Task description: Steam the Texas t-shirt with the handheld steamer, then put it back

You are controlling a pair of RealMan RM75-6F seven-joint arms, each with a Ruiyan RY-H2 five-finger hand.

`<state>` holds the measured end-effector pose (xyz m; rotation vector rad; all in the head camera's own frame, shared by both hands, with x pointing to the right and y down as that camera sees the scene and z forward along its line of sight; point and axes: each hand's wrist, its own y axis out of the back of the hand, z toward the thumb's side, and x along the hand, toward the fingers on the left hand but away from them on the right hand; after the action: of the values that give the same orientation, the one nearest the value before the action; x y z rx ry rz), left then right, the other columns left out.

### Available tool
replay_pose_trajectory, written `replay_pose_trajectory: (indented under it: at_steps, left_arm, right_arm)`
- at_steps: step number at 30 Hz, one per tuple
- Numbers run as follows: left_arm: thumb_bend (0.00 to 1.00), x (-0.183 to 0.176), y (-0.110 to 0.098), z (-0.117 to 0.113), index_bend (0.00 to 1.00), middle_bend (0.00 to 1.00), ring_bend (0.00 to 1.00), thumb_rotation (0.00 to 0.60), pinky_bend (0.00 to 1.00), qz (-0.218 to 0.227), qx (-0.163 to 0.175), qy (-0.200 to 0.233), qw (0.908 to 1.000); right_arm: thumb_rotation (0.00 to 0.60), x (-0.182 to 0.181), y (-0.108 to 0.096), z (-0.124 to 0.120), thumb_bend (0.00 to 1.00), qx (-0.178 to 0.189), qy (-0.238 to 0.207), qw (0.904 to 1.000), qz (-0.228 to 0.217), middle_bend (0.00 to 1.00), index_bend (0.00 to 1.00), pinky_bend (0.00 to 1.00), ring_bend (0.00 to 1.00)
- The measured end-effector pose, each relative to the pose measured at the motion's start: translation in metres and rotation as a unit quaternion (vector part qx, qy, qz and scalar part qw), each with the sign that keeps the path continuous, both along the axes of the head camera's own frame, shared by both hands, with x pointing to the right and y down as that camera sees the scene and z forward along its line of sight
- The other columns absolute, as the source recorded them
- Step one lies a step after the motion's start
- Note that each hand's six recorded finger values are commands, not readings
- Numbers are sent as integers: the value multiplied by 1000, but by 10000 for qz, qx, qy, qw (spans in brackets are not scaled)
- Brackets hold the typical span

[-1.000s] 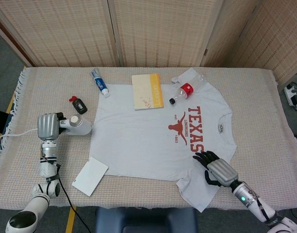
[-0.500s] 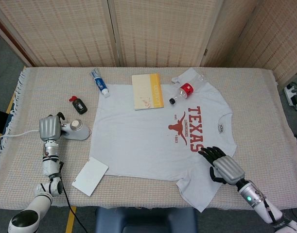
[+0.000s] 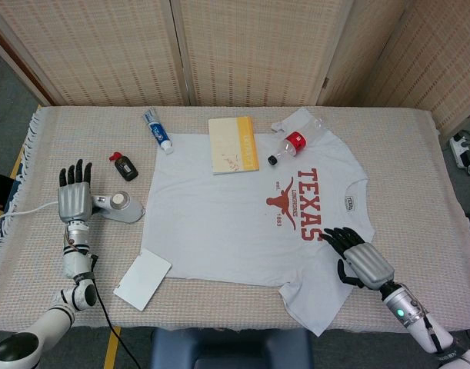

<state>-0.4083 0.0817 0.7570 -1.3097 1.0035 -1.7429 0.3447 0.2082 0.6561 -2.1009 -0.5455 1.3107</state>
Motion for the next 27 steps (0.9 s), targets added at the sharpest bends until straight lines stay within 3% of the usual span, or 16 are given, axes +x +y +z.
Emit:
replay_pose_trajectory:
  at_steps: [7,11,13,14,15,16,18,19,23,27]
  left_arm:
    - [0,-4,14,-11,0,0,0,600,39,-42,-322,-56,9995]
    - [1,-12,22,-30,38,39,4,600,105,-100,-264,9,9996]
    - [17,-18,25,-44,166,150,65,600,162,-140,-149,92,9997]
    - [25,-20,27,-49,233,210,114,600,197,-152,-101,151,9997]
    - [28,-24,29,-55,291,266,169,600,232,-175,-41,236,9996]
    - [29,-26,30,-60,315,295,198,600,245,-187,1,301,9994]
    - [26,-31,35,-71,314,310,213,600,239,-199,66,463,9987]
    - [16,-33,38,-76,286,298,197,600,223,-196,82,524,9984]
    - [0,-40,52,-100,194,245,150,600,186,-170,113,743,9970]
    - [0,-52,71,-129,196,232,137,600,183,-131,179,769,9968]
  right_arm:
    - [420,5,-2,-3,848,64,-10,10000,66,20,0,0,0]
    - [423,11,-5,-9,808,150,22,9998,107,20,0,0,0]
    - [434,16,-9,-15,703,250,81,9996,141,37,0,8,0]
    - [447,19,-12,-18,588,304,123,9993,161,59,0,23,0]
    - [453,22,-14,-21,411,363,170,9990,192,85,0,40,0]
    - [459,25,-17,-26,246,451,227,9984,254,98,0,50,0]
    - [459,30,-22,-35,43,607,284,9971,356,100,0,41,0]
    - [459,33,-24,-40,0,718,302,9960,432,87,0,24,0]
    - [412,44,-30,-60,0,1116,391,9904,714,2,0,0,0]
    - [396,58,-29,-78,0,1472,636,9827,927,0,0,0,0]
